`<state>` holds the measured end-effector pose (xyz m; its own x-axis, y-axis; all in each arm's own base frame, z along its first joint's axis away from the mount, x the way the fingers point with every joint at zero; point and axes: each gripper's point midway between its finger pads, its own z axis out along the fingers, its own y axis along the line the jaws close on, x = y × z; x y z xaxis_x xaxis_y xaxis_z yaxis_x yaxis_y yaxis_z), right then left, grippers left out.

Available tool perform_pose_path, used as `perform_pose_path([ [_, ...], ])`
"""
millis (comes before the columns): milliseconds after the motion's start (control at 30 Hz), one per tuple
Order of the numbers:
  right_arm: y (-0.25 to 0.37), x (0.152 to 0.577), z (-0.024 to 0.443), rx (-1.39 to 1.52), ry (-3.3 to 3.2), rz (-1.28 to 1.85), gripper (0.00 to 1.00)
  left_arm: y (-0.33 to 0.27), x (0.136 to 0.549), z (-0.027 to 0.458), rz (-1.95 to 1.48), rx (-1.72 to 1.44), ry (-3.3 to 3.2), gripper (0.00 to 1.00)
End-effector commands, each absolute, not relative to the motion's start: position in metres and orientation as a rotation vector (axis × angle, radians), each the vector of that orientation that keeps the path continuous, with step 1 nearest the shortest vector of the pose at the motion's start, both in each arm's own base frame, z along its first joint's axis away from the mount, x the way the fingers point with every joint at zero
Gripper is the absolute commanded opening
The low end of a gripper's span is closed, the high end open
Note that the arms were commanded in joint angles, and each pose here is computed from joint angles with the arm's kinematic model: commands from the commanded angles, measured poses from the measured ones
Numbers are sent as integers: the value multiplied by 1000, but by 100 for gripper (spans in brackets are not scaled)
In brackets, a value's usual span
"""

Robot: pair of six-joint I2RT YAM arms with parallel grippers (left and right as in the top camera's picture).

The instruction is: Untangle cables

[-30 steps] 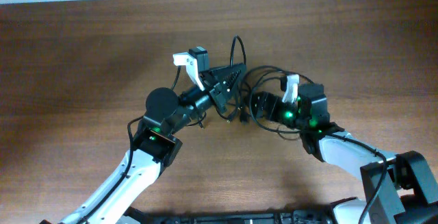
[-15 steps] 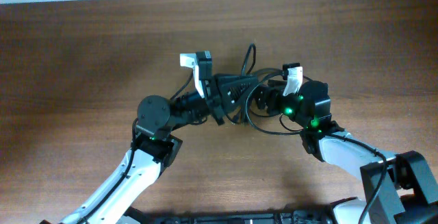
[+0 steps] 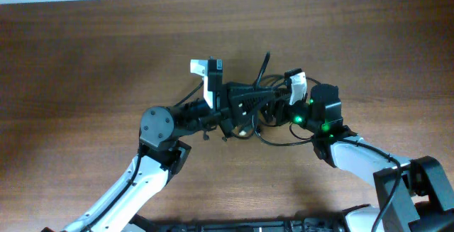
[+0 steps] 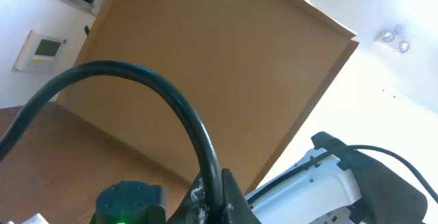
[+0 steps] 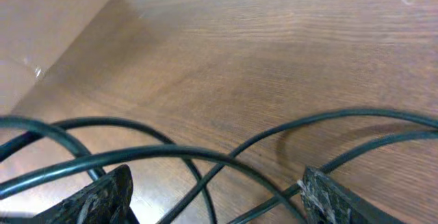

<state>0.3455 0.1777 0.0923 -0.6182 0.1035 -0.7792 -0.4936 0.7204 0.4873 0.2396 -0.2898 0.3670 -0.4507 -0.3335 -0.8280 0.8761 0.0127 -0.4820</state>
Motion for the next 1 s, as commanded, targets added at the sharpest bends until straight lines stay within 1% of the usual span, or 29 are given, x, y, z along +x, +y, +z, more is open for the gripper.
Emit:
perform_pose_path([
  [0, 191, 331, 91, -425, 2062, 965, 78, -282, 243, 377, -1597, 615, 1325, 0],
  [100, 194, 319, 104, -475, 2022, 1097, 79, -277, 257, 365, -1579, 562, 1402, 0],
  [167, 189, 312, 118, -507, 1975, 1193, 95, -274, 263, 361, -1568, 534, 1430, 0],
  [200, 185, 309, 124, -499, 1962, 1244, 97, -273, 267, 359, -1561, 516, 1440, 0],
  [333, 163, 298, 145, -394, 1954, 1486, 97, -266, 284, 360, -1479, 432, 1430, 0],
  [433, 170, 288, 148, -444, 1942, 1548, 98, -258, 298, 363, -1418, 352, 1414, 0],
  [500, 179, 289, 144, -478, 1942, 1495, 99, -256, 302, 364, -1403, 324, 1410, 0],
  [667, 217, 295, 124, -542, 1986, 1263, 99, -256, 301, 367, -1403, 325, 1399, 0],
  [767, 223, 313, 102, -462, 2060, 978, 99, -254, 298, 375, -1423, 323, 1365, 0],
  [800, 222, 319, 97, -428, 2074, 890, 89, -254, 298, 377, -1430, 322, 1357, 0],
  [833, 220, 325, 94, -388, 2079, 784, 71, -254, 297, 377, -1432, 322, 1357, 0],
  [900, 222, 328, 94, -370, 2068, 713, 27, -255, 299, 374, -1431, 317, 1375, 0],
  [933, 225, 326, 94, -376, 2066, 709, 9, -254, 300, 372, -1430, 313, 1382, 0],
  [967, 229, 324, 94, -387, 2066, 715, 4, -253, 301, 371, -1425, 308, 1387, 0],
])
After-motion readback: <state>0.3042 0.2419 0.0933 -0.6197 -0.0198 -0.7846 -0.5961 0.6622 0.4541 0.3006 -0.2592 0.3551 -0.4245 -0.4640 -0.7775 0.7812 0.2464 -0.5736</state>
